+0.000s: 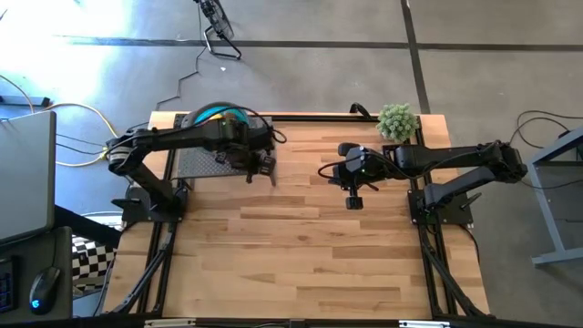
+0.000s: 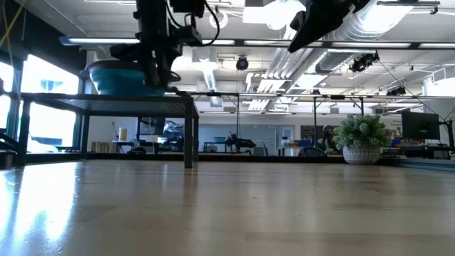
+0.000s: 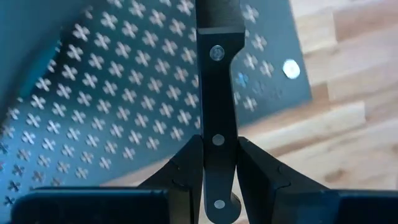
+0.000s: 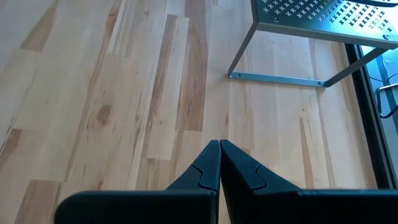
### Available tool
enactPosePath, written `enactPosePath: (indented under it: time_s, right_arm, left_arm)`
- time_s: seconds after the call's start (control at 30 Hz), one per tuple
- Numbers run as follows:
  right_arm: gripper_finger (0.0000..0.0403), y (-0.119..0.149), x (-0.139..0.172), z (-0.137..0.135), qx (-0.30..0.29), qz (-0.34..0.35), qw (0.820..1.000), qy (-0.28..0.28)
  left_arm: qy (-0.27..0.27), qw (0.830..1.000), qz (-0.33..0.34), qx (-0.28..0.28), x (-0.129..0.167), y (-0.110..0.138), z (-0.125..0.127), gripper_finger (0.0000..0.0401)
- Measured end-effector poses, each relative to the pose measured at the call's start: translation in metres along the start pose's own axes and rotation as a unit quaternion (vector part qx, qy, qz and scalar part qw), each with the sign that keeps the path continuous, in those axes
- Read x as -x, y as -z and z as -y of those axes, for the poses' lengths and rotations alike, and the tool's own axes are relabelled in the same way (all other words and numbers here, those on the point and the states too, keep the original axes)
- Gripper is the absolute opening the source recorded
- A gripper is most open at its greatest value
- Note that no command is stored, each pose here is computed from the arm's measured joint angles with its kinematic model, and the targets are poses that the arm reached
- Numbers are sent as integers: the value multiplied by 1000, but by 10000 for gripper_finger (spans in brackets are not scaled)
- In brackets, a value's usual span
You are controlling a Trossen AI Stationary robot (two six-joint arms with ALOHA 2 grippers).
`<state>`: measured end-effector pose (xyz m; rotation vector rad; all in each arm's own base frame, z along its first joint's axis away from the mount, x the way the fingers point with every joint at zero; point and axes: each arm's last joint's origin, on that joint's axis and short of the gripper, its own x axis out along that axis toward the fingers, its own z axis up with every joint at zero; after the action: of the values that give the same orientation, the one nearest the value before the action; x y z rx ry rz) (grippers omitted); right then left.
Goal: Pick & Place Fruit
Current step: Put the black knife on the shelf
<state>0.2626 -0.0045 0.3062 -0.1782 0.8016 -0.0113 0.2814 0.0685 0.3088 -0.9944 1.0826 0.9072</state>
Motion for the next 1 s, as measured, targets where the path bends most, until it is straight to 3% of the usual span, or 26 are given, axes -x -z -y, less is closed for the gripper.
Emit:
enactPosePath:
  time_s: [0.47, 0.77, 1.0]
  right_arm:
    - [2, 0, 0, 0, 0, -1, 1000, 0]
    - [2, 1, 0, 0, 1, -4, 1000, -1]
    - [2, 1, 0, 0, 1, -4, 1000, -1]
  left_arm:
    - [16, 999, 24, 38, -8, -20, 0, 74]
    - [23, 999, 20, 14, -3, -20, 2, 74]
    - [45, 997, 66, -14, 20, -28, 10, 74]
